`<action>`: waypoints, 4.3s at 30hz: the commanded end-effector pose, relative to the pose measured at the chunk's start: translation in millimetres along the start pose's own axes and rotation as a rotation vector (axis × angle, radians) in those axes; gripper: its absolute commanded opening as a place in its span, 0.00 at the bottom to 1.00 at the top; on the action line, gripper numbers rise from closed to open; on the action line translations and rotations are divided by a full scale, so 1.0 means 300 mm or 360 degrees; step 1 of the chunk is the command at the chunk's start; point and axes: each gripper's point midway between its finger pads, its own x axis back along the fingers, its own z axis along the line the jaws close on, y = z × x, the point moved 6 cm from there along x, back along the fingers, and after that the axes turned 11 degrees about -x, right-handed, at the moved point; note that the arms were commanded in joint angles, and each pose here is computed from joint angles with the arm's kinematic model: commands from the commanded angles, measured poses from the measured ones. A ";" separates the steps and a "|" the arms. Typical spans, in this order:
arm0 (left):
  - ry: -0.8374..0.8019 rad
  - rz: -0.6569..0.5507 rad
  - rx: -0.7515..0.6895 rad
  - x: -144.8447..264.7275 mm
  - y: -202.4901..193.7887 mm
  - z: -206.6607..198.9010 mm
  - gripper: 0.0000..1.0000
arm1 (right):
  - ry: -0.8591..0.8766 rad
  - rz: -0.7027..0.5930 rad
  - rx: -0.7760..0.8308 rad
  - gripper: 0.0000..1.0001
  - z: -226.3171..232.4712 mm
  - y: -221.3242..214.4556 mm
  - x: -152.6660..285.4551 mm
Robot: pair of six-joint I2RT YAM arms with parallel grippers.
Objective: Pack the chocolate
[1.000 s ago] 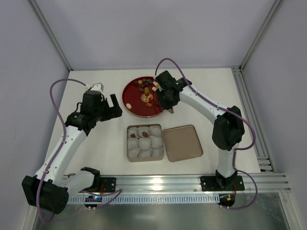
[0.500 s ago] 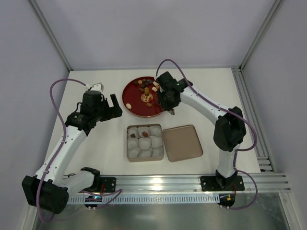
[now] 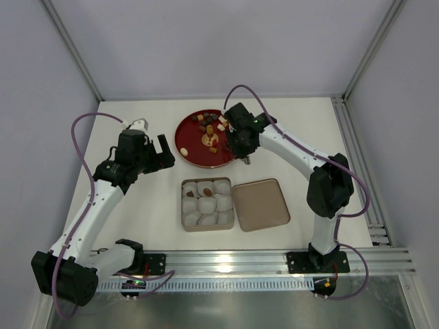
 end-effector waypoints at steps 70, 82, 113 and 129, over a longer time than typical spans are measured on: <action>-0.0035 -0.0041 0.0023 -0.003 0.016 -0.007 1.00 | 0.0280 -0.0043 -0.0001 0.27 0.137 -0.473 0.340; -0.0034 -0.0044 0.0025 -0.003 0.017 -0.006 1.00 | 0.0235 -0.0040 0.0003 0.33 0.140 -0.468 0.315; -0.0038 -0.0043 0.0021 -0.002 0.018 -0.008 1.00 | 0.0313 -0.0311 -0.0025 0.39 0.069 -0.190 0.453; -0.0035 -0.0038 0.0022 -0.005 0.016 -0.006 1.00 | 0.0079 -0.0237 -0.0021 0.42 -0.074 0.124 0.209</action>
